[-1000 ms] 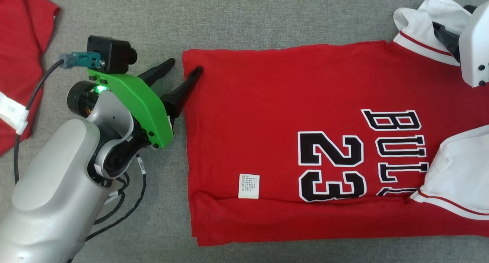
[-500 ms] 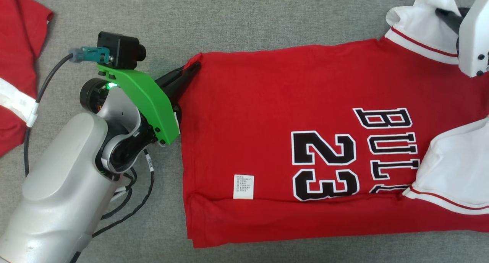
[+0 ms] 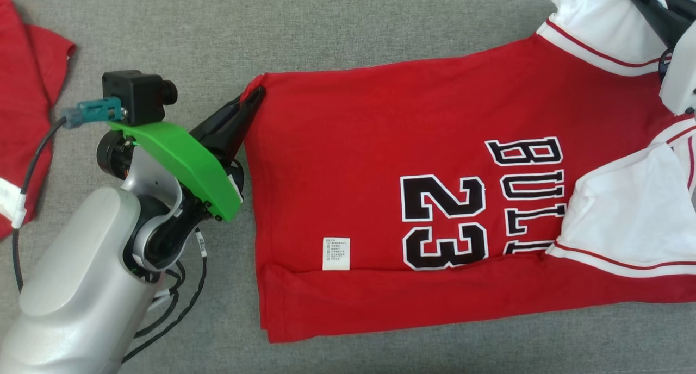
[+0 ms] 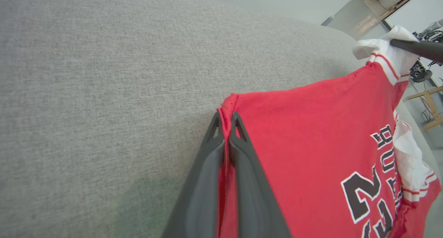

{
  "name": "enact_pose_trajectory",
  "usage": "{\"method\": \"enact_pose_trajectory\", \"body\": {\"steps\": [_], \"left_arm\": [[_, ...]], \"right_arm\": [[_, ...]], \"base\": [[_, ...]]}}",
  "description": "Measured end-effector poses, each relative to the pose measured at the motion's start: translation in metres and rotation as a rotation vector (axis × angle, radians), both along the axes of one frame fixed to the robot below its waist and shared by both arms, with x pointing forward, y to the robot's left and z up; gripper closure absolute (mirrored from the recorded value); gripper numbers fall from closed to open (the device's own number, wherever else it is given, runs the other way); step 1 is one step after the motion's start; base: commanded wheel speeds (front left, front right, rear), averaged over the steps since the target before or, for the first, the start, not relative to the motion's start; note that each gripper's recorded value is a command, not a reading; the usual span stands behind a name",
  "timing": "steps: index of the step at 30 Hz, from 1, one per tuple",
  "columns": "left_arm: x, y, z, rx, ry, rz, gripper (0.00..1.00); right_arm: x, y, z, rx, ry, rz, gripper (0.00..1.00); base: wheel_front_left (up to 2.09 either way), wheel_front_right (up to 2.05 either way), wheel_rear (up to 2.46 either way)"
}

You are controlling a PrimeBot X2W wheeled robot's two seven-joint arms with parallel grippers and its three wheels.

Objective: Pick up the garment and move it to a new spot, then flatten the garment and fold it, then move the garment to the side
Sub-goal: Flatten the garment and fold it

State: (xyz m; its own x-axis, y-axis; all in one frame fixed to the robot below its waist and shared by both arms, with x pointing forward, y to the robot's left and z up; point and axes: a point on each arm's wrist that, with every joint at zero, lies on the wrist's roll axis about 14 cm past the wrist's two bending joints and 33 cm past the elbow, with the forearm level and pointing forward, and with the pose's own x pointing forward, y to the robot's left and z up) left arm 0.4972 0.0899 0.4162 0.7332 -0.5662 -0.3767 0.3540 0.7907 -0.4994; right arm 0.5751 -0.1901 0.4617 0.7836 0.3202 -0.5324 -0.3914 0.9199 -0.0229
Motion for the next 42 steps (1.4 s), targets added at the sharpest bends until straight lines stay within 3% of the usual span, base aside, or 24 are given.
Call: {"method": "enact_pose_trajectory", "body": {"steps": [6, 21, 37, 38, 39, 40, 41, 42], "left_arm": [[-0.014, -0.012, 0.015, -0.060, -0.047, 0.001, 1.00], [-0.064, -0.011, 0.020, -0.129, -0.044, 0.081, 1.00], [-0.093, 0.001, 0.008, -0.089, -0.051, 0.123, 1.00], [-0.093, 0.002, 0.006, -0.078, -0.057, 0.128, 0.95], [-0.096, 0.004, 0.004, -0.062, -0.059, 0.129, 0.54], [-0.098, 0.004, 0.002, -0.057, -0.059, 0.130, 0.30], [-0.102, 0.005, -0.001, -0.051, -0.053, 0.130, 0.07], [-0.110, 0.005, -0.007, -0.042, -0.031, 0.129, 0.00]], "right_arm": [[-0.020, -0.009, 0.010, 0.048, -0.111, -0.022, 1.00], [-0.096, -0.009, -0.017, 0.115, -0.156, -0.041, 1.00], [-0.138, -0.010, -0.038, 0.163, -0.149, -0.067, 1.00], [-0.141, -0.010, -0.039, 0.165, -0.147, -0.068, 0.69], [-0.145, -0.010, -0.040, 0.163, -0.142, -0.067, 0.16], [-0.149, -0.010, -0.042, 0.157, -0.135, -0.065, 0.01], [-0.154, -0.010, -0.044, 0.154, -0.122, -0.066, 0.00], [-0.162, -0.012, -0.050, 0.149, -0.092, -0.075, 0.00]], "base": [[0.00, 0.00, 0.00], [0.00, 0.00, 0.00], [0.00, 0.00, 0.00], [0.00, 0.00, 0.00], [0.00, 0.00, 0.00], [0.00, 0.00, 0.00], [0.00, 0.00, 0.00], [0.00, 0.00, 0.00]]}}
